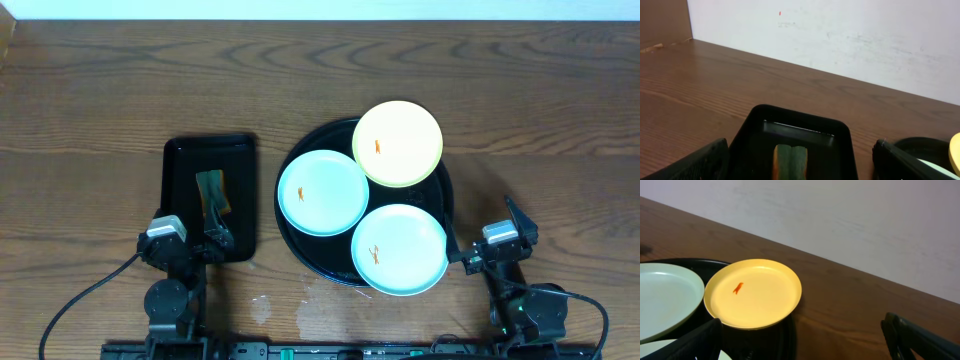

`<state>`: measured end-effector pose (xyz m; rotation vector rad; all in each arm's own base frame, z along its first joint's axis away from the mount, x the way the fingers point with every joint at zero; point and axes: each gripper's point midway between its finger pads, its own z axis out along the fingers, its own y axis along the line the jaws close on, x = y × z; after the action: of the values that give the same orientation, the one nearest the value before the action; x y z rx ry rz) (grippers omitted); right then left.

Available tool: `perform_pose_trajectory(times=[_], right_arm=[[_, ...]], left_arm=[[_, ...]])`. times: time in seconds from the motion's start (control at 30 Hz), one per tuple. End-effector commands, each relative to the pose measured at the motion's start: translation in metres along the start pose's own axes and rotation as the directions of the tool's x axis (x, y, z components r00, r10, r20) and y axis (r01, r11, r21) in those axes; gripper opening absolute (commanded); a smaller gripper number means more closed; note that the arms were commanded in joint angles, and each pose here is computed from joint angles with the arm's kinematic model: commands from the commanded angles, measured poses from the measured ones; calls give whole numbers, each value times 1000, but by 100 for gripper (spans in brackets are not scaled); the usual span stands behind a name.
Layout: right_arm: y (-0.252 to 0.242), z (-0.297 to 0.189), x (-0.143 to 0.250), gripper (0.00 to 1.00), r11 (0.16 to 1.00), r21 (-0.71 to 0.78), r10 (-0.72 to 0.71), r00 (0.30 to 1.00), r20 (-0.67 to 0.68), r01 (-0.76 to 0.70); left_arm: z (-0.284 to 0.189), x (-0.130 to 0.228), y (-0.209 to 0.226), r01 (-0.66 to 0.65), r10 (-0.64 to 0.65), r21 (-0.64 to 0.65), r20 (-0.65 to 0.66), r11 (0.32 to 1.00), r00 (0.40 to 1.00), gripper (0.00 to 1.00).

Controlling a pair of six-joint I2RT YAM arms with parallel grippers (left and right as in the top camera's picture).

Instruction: Clean dirty plates on tray and stack at the side

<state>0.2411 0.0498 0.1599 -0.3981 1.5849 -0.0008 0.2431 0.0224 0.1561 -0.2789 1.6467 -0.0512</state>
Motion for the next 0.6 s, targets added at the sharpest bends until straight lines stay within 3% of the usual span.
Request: perform_pose_trajectory(times=[0.0, 0.23, 0.57], right_arm=[[1, 0, 0, 99, 1000, -5, -8, 1000, 2, 8], [1, 0, 0, 99, 1000, -5, -8, 1000, 4, 8], [21, -2, -10, 99, 992, -125, 27, 998, 49, -21]], left_arm=[[1, 16, 7, -24, 22, -27, -43, 999, 999, 92], [1, 16, 6, -22, 22, -21, -44, 1000, 999, 92], [0, 15, -21, -11, 17, 134, -46, 991, 999, 93]])
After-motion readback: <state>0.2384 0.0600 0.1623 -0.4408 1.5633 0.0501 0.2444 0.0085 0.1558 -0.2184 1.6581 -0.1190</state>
